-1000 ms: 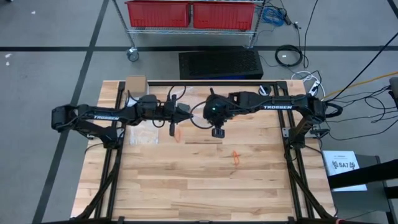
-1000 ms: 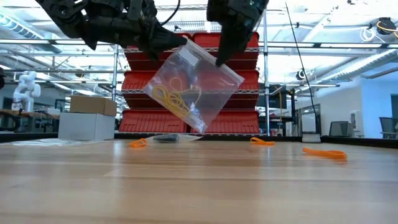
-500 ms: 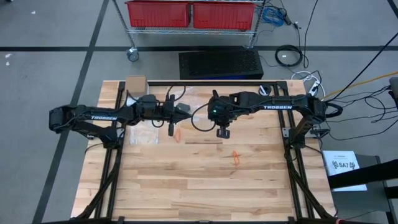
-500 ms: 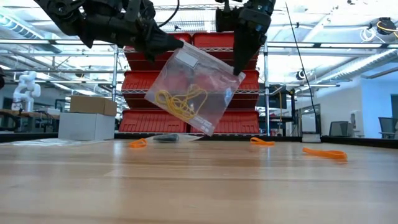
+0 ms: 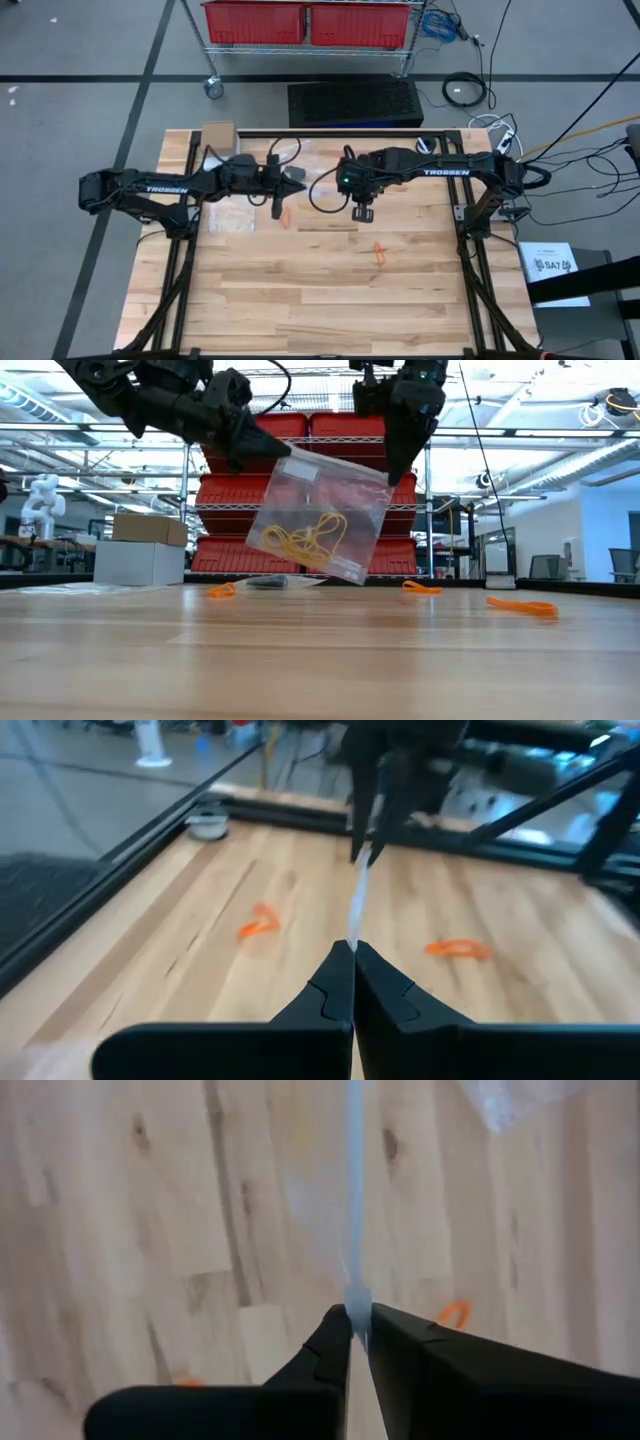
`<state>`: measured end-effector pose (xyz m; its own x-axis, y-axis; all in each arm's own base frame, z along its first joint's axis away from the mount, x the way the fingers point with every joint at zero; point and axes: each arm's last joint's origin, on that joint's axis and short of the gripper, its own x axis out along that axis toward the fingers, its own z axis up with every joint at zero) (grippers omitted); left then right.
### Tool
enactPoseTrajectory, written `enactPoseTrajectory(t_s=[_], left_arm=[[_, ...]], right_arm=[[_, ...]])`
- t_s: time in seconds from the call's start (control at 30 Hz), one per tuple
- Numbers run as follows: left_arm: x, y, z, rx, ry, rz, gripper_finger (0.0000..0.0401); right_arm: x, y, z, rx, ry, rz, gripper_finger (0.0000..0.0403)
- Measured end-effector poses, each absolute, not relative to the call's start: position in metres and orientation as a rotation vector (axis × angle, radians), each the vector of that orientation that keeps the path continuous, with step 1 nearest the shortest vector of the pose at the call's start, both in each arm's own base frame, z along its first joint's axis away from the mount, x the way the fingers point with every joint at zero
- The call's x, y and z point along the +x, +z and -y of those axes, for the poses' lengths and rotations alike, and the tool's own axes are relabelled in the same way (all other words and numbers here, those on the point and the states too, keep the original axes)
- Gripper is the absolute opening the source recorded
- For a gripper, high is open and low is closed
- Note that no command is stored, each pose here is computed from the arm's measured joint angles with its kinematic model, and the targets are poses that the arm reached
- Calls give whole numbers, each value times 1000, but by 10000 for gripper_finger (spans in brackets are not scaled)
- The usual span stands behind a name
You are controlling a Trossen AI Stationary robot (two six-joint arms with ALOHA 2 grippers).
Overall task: Sort rubber bands
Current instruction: Close the transparent zip bag
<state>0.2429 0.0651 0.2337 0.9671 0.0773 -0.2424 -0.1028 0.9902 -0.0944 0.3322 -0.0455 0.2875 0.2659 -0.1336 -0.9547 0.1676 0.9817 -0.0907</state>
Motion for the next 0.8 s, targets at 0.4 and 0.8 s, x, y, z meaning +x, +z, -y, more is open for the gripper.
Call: enactPoseTrajectory(t_s=[0.4, 0.8], left_arm=[[247, 203, -72, -125, 235, -439, 0], [252, 171, -97, -152, 440, -554, 24]], right_arm=[[335, 288, 68, 46, -263, -1225, 94], [334, 290, 79, -19, -355, -1213, 150]])
